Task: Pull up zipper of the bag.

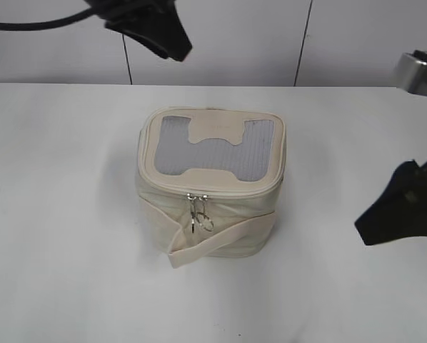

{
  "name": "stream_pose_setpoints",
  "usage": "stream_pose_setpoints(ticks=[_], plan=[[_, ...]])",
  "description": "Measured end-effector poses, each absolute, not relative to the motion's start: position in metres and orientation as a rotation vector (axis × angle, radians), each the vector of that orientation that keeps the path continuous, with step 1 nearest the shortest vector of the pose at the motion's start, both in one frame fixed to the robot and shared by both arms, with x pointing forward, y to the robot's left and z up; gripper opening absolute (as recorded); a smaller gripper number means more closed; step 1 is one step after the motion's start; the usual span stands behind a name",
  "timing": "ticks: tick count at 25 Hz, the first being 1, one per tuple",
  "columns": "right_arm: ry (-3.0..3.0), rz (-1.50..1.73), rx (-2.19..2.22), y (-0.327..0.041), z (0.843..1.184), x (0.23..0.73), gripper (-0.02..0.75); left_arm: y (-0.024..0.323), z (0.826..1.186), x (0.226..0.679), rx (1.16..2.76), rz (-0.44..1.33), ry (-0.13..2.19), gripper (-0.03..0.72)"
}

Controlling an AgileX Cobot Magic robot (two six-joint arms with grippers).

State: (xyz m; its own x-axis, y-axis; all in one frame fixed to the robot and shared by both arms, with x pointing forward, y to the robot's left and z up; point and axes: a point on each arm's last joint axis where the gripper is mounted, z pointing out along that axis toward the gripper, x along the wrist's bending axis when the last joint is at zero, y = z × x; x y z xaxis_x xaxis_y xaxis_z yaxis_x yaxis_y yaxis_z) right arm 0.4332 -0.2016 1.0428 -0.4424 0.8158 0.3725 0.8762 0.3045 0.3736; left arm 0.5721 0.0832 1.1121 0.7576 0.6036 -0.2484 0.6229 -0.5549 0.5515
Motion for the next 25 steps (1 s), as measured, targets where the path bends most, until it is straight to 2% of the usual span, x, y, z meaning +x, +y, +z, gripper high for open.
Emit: stream_pose_setpoints(ticks=[3, 8, 11, 15, 20, 25], plan=[[-2.477, -0.723, -1.605, -0.211, 1.051, 0.417, 0.448, 0.119, 1.138, 0.523, 2.217, 0.113, 1.035, 0.247], [-2.638, -0.660, -1.636, -0.235, 1.076, 0.378, 0.434, 0.186, 1.146, 0.424, 2.083, 0.301, 1.176, 0.247], [-2.720, -0.854, -1.650, -0.247, 1.097, 0.343, 0.433, 0.224, 1.147, 0.364, 1.972, 0.414, 1.192, 0.247], [-2.742, -1.018, -1.672, -0.258, 1.094, 0.306, 0.433, 0.268, 1.132, 0.298, 1.868, 0.545, 1.201, 0.247], [-2.788, -1.216, -1.714, -0.273, 1.069, 0.267, 0.433, 0.297, 1.099, 0.254, 1.766, 0.642, 1.213, 0.247], [-2.838, -1.492, -1.754, -0.285, 1.058, 0.240, 0.433, 0.304, 1.066, 0.239, 1.737, 0.658, 1.201, 0.247]])
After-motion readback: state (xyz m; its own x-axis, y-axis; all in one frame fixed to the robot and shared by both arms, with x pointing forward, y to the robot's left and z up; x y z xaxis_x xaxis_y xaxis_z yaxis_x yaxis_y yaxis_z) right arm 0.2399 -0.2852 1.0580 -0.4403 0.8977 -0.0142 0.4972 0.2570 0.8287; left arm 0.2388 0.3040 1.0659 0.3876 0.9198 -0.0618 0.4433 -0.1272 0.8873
